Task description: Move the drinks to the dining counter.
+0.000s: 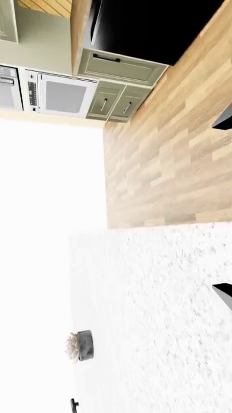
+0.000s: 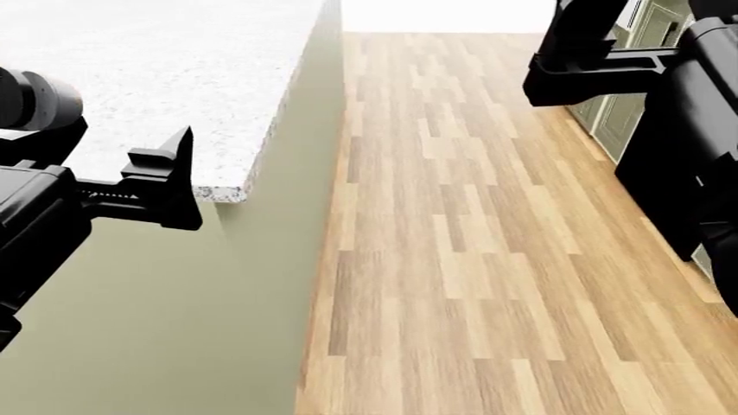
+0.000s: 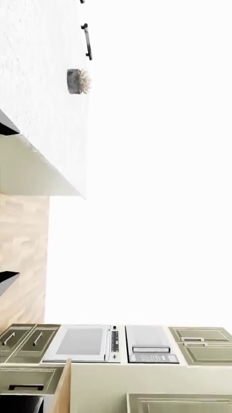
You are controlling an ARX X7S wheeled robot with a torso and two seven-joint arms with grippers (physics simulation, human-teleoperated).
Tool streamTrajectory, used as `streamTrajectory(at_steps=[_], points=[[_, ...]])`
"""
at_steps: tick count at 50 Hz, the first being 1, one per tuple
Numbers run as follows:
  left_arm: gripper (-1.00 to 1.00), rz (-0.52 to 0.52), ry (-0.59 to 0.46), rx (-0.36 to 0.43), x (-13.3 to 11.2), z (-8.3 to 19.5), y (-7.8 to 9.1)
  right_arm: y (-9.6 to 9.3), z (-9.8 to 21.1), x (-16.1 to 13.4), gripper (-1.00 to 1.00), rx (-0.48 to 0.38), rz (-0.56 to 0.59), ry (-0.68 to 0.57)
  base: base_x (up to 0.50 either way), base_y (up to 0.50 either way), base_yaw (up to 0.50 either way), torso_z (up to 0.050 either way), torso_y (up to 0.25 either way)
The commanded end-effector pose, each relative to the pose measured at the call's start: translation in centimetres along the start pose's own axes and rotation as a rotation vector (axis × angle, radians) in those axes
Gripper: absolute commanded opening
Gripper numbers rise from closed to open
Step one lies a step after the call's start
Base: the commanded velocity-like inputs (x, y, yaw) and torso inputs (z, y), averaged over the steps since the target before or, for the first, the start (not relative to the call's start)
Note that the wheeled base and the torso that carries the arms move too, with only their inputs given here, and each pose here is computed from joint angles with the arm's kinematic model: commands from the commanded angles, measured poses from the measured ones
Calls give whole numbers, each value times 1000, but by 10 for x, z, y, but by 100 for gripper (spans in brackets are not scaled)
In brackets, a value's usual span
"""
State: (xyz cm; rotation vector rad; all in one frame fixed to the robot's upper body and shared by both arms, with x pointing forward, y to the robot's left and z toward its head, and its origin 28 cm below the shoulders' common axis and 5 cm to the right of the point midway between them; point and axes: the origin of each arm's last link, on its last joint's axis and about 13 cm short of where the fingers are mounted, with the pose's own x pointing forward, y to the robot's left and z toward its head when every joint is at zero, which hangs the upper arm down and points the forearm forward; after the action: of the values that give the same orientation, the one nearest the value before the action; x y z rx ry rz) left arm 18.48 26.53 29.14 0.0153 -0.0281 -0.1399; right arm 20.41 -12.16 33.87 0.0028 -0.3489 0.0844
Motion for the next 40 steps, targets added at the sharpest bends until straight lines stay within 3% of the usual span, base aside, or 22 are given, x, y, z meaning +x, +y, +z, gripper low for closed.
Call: streamTrajectory(at_steps=[1,21,40], points=[[100,-2,1,0,0,0,0,-1,-1,0,100,-6,-8,7,500,10,0,0,0],[100,-1,6,12,-1,-2,-1,-2,-2,-2,100,-12,-18,-18,500,14,0,0,0],[100,0,0,10,-2,1,0,0,1,-1,100,-36,-8,-37,482,346,0,0,0]])
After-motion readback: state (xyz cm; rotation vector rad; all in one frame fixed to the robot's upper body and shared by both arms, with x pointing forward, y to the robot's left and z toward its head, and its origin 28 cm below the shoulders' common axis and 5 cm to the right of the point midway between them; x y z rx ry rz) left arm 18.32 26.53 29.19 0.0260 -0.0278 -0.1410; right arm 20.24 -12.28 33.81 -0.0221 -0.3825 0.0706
